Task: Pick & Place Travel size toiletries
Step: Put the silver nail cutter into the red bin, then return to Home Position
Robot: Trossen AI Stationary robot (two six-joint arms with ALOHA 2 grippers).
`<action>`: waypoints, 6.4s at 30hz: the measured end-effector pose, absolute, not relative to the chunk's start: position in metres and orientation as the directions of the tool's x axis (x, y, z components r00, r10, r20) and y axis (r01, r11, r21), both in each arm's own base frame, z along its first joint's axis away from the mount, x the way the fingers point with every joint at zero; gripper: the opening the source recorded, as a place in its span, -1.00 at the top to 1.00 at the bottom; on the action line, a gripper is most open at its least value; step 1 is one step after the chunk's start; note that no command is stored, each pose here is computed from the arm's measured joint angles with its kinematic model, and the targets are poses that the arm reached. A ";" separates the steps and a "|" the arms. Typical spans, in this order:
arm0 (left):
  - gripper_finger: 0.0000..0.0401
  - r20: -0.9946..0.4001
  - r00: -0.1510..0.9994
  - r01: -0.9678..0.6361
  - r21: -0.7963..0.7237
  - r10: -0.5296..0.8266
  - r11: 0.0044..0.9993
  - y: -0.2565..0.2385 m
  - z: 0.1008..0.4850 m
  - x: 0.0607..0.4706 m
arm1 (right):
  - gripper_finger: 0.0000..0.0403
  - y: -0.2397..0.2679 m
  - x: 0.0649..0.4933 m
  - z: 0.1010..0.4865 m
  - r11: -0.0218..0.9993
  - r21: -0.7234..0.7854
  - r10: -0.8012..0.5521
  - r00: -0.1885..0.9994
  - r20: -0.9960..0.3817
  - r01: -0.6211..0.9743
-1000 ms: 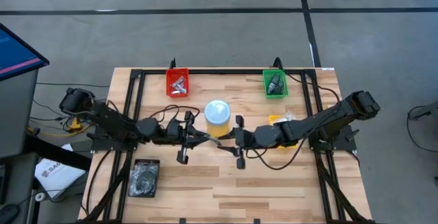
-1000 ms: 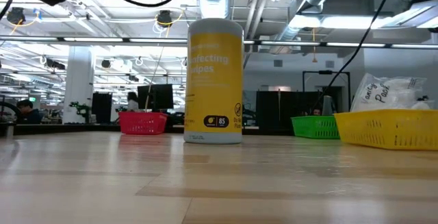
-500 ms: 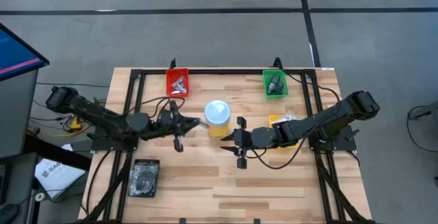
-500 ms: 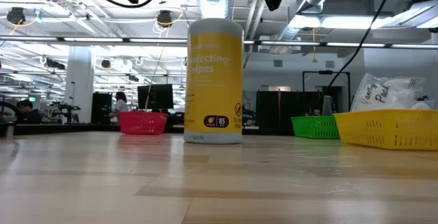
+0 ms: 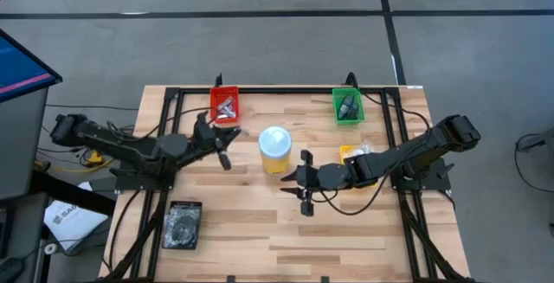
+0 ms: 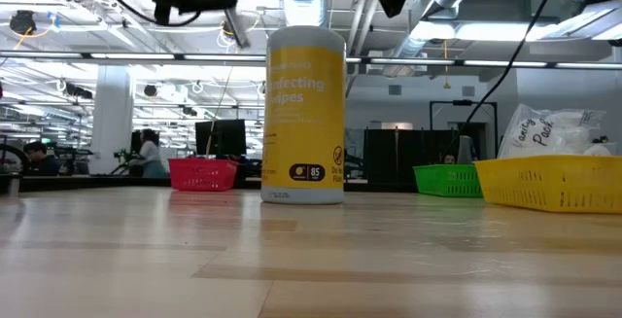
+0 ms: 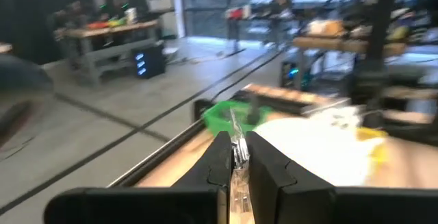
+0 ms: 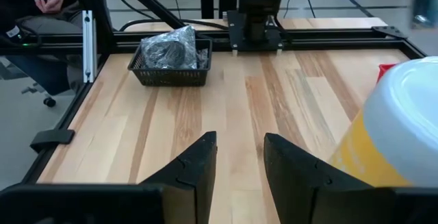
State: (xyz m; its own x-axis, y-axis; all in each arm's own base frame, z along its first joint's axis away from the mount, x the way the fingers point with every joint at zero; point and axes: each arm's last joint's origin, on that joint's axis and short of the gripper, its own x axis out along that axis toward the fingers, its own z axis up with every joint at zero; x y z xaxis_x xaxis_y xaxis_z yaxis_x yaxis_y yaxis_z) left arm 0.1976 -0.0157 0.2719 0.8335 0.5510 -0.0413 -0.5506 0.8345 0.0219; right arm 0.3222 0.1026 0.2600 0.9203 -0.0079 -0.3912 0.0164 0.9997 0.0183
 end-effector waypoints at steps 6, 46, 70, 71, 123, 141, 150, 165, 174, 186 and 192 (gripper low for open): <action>0.94 -0.134 0.725 -0.679 0.024 0.675 0.734 0.017 0.260 0.197 | 0.44 0.109 0.320 0.260 1.000 0.018 0.010 0.920 -0.391 -0.003; 0.93 -0.287 0.474 -0.880 -0.154 0.832 0.448 0.126 0.189 0.135 | 0.44 0.113 0.316 0.253 1.000 0.028 0.020 0.913 -0.407 -0.009; 0.74 -0.390 0.474 -0.879 -0.166 0.789 0.446 0.154 0.142 0.157 | 0.44 0.109 0.318 0.253 1.000 0.028 0.009 0.914 -0.406 0.003; 0.71 -0.390 0.487 -0.872 -0.172 0.781 0.458 0.154 0.142 0.158 | 0.44 0.109 0.318 0.253 1.000 0.028 0.008 0.913 -0.407 0.004; 0.14 -0.136 0.943 -0.325 -0.192 0.303 0.926 0.014 0.175 0.126 | 0.44 0.099 0.257 0.239 0.977 -0.052 -0.212 0.900 -0.380 0.208; 0.14 -0.024 0.971 -0.238 -0.129 0.237 0.963 0.009 0.186 0.102 | 0.44 0.050 0.168 0.214 0.976 0.015 -0.219 0.975 -0.045 0.219; 0.14 -0.052 0.976 -0.214 -0.124 0.209 0.969 0.008 0.181 0.090 | 0.44 0.036 0.138 0.199 0.973 0.006 -0.232 0.973 0.020 0.232; 0.14 -0.079 0.979 -0.195 -0.074 0.189 0.978 0.007 0.188 0.087 | 0.44 0.025 0.107 0.178 0.989 -0.010 -0.145 0.985 0.090 0.146; 0.14 -0.085 0.990 -0.121 -0.118 0.111 0.986 0.005 0.186 0.088 | 0.44 0.022 0.097 0.174 0.993 0.005 -0.114 0.991 0.071 0.114; 0.14 -0.081 0.990 -0.122 -0.124 0.113 0.985 0.005 0.186 0.088 | 0.44 0.020 0.093 0.171 0.988 0.107 -0.114 0.992 0.054 0.108; 0.14 -0.074 0.991 -0.122 -0.130 0.113 0.984 0.005 0.187 0.088 | 0.44 0.020 0.093 0.171 0.988 0.106 -0.114 0.992 0.054 0.108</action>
